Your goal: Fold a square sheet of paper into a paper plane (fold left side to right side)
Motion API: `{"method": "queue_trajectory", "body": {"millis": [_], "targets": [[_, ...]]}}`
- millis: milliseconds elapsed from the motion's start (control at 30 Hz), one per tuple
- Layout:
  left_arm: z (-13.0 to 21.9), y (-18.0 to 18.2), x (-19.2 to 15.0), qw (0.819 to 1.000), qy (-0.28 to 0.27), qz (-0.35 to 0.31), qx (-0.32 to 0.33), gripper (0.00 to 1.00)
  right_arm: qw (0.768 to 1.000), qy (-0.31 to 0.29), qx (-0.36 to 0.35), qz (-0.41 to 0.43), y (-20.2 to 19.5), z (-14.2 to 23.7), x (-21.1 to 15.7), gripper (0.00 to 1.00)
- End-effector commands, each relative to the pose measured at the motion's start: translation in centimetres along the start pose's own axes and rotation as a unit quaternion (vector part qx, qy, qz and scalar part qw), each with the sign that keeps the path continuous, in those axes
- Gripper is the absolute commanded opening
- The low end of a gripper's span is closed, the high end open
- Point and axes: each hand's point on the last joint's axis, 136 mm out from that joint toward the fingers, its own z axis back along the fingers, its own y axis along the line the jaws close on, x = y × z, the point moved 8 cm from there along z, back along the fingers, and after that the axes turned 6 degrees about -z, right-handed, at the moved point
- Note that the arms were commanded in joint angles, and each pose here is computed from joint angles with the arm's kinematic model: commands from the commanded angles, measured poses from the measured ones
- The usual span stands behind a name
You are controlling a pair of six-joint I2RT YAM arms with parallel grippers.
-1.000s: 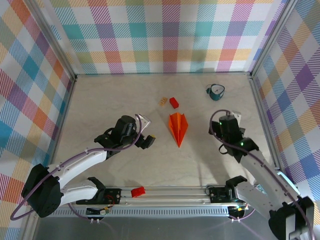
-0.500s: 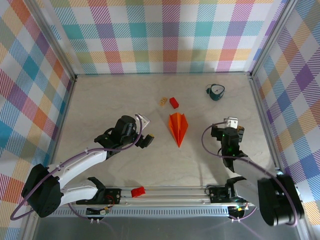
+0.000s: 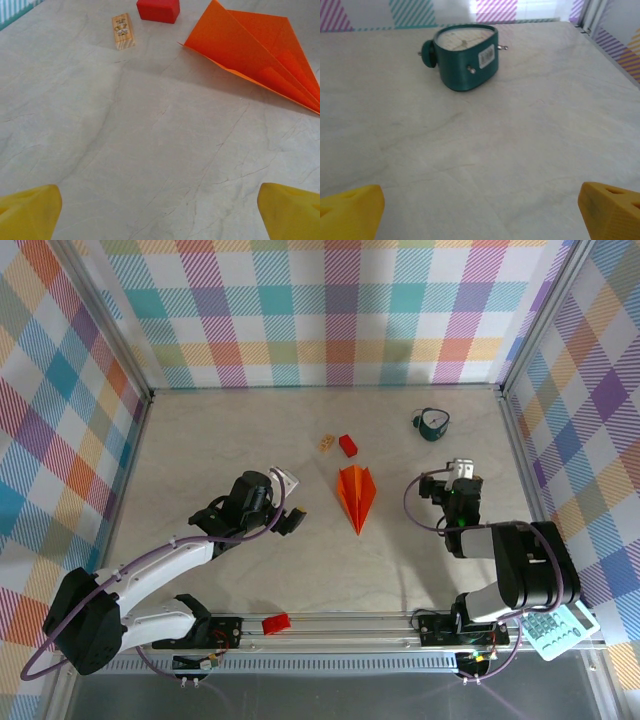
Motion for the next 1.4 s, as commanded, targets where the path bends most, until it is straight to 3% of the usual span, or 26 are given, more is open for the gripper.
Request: {"method": "queue_trajectory", "body": {"millis": [0,167,300,533,800,933,1100,1367], "targets": [[0.5,1.2,0.2,0.999,-0.011,-0.005,0.048,1.0,1.0,-0.006,0.03,0.001,0.7,-1.3,0.7,0.99],[0.9,2.6,0.0,0.995,-0.021,0.013,0.101,1.0,0.999,0.009,0.022,-0.022,-0.1,-1.9,0.9,0.99],[1.3,4.8,-0.5,0.988,-0.038,0.076,0.133,1.0,1.0,0.006,0.02,-0.022,-0.2,-1.9,0.9,0.99],[1.5,9.5,-3.8,0.957,-0.055,0.185,0.217,1.0,1.0,0.006,0.02,-0.021,-0.1,-1.9,0.9,0.99],[-2.0,9.9,-7.1,0.952,-0.121,0.179,0.218,1.0,1.0,0.004,0.021,-0.021,-0.1,-1.9,1.0,0.99],[-2.9,10.7,-9.0,0.94,-0.119,0.179,0.266,1.0,1.0,0.005,0.021,-0.021,-0.1,-1.9,0.9,0.99],[-4.4,11.2,-9.8,0.944,-0.117,0.195,0.238,1.0,1.0,0.004,0.021,-0.021,-0.1,-1.9,1.0,0.99],[-5.8,12.1,-11.7,0.936,-0.106,0.23,0.244,1.0,1.0,0.004,0.02,-0.021,-0.2,-1.9,1.0,0.99]]}}
